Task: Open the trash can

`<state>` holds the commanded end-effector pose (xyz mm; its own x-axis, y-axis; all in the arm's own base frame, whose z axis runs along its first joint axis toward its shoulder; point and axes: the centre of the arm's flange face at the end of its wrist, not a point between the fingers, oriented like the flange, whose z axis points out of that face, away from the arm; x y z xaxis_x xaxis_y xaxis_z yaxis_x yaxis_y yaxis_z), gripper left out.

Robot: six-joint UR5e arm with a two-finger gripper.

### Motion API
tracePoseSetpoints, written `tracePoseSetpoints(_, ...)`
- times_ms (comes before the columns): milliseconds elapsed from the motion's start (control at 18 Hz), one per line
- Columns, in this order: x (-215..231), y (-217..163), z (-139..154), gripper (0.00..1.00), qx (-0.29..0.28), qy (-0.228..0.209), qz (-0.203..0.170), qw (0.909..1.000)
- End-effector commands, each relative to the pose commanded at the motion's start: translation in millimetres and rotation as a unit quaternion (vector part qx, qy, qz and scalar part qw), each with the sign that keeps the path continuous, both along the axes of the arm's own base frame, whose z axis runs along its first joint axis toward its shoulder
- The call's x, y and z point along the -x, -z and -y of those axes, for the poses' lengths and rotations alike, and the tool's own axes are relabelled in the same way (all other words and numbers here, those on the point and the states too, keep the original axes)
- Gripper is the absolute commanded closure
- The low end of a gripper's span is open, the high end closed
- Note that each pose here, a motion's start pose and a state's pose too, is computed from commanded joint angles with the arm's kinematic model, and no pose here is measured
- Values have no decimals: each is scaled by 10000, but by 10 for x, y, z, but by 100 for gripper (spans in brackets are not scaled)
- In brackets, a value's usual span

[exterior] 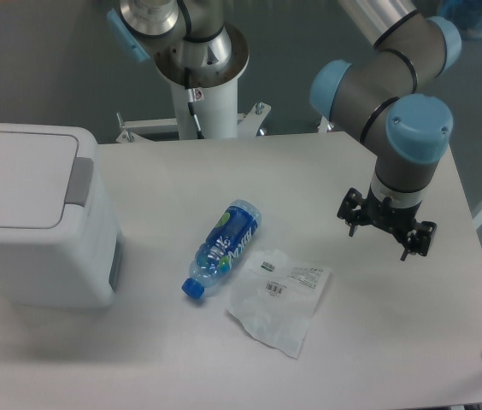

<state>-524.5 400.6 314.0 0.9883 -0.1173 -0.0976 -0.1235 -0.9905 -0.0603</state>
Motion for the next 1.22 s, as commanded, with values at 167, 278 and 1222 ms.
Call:
tracePoseSetpoints(167,-313,11,-26,0,-7,35,75,10000)
tracePoseSetpoints(278,-500,-159,34,0,-142,-188,103,9997)
tracePoseSetpoints(1222,-2404,-1549,-761,0,-990,-1335,1735,9707)
